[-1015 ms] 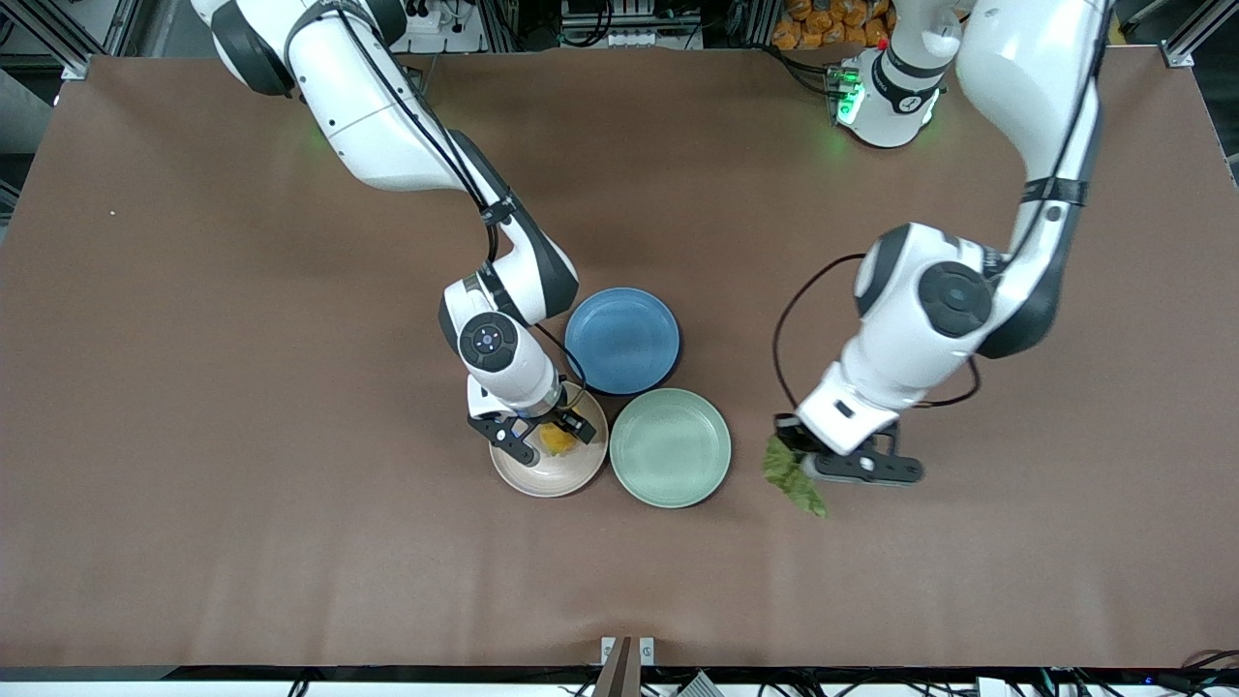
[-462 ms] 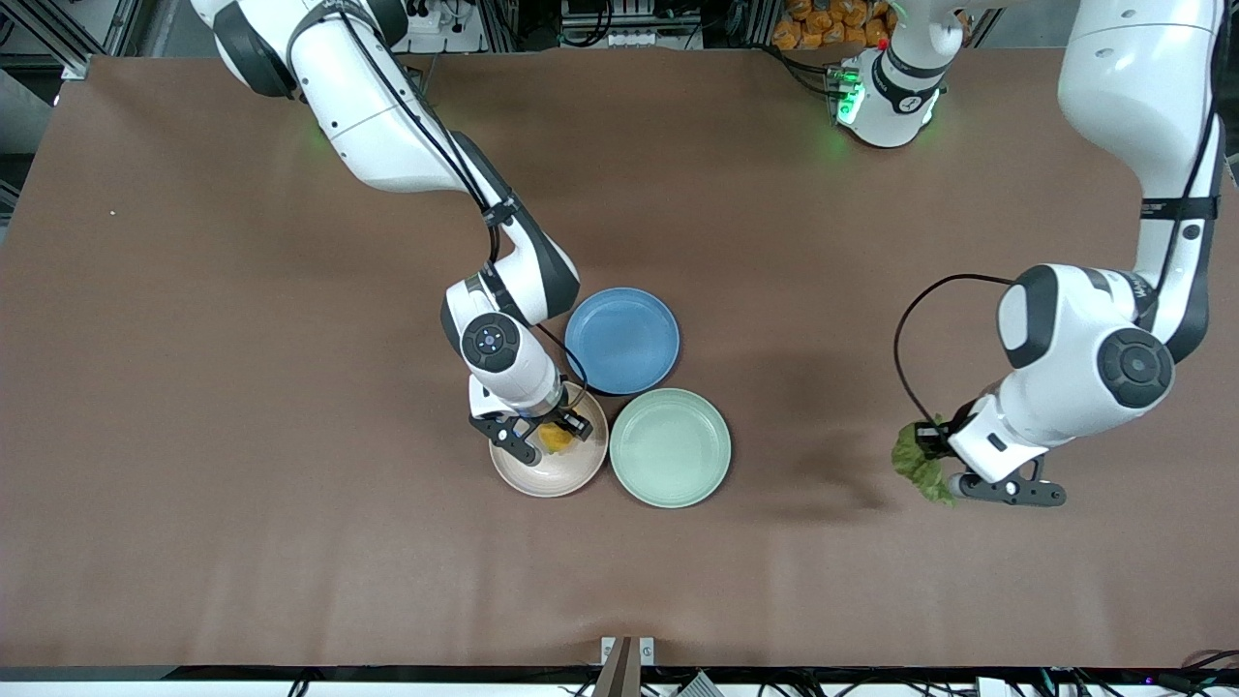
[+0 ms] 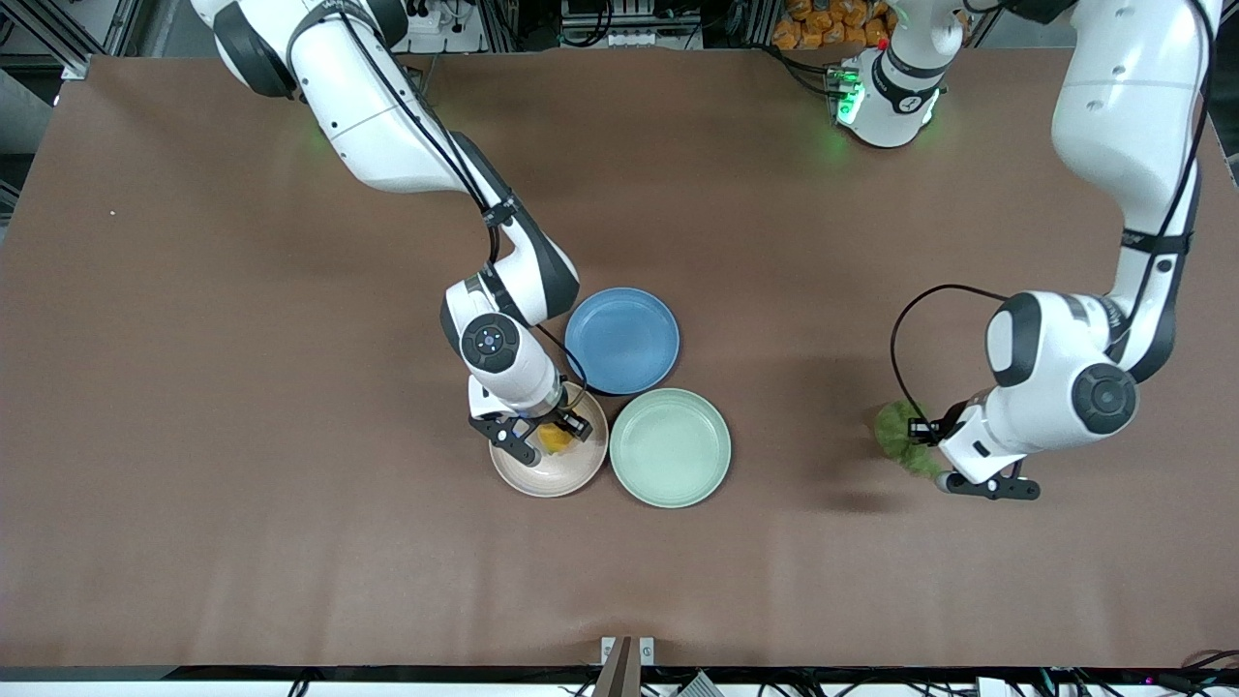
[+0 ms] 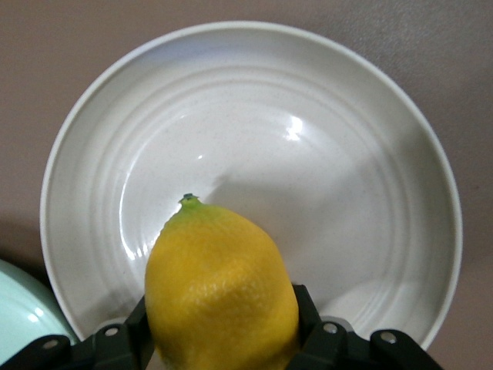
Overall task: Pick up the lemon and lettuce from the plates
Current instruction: 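Lift the lettuce with the left gripper and set it beside the plates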
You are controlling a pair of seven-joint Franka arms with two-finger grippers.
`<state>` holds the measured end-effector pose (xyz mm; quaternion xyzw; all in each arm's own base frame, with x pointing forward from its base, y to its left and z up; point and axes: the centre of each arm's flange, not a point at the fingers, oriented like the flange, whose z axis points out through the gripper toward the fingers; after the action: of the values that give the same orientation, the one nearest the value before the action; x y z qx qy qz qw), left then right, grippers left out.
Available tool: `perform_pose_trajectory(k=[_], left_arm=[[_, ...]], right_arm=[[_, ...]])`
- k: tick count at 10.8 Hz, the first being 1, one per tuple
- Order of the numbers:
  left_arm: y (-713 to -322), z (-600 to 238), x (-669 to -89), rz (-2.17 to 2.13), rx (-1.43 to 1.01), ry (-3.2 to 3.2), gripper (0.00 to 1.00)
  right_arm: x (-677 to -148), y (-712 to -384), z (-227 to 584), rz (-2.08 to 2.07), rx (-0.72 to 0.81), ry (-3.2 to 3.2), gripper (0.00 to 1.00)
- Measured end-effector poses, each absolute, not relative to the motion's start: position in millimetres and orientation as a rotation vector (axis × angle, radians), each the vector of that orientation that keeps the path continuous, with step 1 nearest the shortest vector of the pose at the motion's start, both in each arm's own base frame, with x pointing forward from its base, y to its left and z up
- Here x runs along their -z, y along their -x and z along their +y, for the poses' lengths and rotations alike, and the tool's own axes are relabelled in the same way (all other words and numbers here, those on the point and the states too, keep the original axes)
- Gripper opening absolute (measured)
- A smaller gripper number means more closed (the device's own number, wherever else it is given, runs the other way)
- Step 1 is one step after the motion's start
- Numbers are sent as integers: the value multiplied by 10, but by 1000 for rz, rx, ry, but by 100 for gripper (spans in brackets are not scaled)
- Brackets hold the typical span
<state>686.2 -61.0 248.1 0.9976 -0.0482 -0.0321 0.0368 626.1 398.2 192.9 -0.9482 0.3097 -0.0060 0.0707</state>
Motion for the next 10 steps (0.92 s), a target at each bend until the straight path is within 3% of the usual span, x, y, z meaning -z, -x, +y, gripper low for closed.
perform_pose_trajectory(k=[2, 7, 8, 10], left_arm=[[-6870, -590, -2307, -140, 102, -3059, 30], [-7023, -510, -2956, -137, -34, -3067, 93], [-7017, -488, -3216, -142, -60, -3071, 100], [-6943, -462, -3841, -153, -103, -3086, 100]], right_arm=[[-1959, -6304, 3924, 936, -6, 2874, 71], [-2341, -6500, 3789, 873, -121, 2953, 71], [-2400, -6535, 3714, 833, -156, 2980, 71], [-2575, -6661, 3432, 721, -242, 3037, 71]])
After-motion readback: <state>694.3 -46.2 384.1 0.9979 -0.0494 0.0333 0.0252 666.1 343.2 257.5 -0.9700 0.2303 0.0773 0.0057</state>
